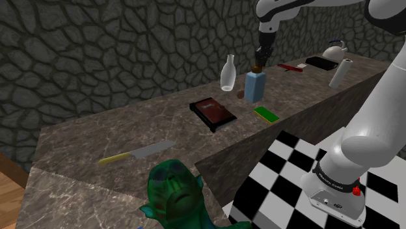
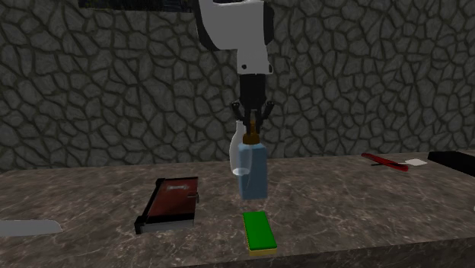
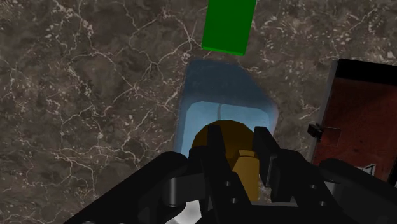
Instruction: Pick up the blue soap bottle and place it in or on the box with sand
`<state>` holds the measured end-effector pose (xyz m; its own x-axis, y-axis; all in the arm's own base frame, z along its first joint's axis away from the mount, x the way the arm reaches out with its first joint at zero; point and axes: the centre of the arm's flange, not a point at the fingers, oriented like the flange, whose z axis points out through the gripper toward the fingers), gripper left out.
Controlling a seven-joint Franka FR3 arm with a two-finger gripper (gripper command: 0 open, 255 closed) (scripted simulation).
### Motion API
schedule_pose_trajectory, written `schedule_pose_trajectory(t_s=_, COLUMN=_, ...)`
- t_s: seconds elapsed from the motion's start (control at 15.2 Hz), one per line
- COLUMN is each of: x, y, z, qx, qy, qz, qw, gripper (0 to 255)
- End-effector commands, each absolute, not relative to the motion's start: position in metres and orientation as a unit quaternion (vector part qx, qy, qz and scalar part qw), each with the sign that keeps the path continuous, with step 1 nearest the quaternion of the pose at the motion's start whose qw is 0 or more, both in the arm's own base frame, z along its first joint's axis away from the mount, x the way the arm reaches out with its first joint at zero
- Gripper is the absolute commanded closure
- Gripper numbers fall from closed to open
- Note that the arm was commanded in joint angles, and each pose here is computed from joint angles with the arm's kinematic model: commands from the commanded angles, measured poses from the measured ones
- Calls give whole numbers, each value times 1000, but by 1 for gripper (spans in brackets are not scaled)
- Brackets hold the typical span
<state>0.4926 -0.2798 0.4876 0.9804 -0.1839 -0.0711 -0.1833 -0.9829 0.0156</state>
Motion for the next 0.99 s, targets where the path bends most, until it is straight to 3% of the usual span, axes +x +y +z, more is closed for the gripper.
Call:
schedule_pose_trajectory(t_s=0.0, x=493, y=-280, z=500, qx=995, qy=-92, qz=-36, qw=4, gripper=255)
schedule_pose_trajectory(t_s=0.92, x=506, y=-246, z=573, qx=995, qy=-92, qz=-36, qw=4, gripper=255)
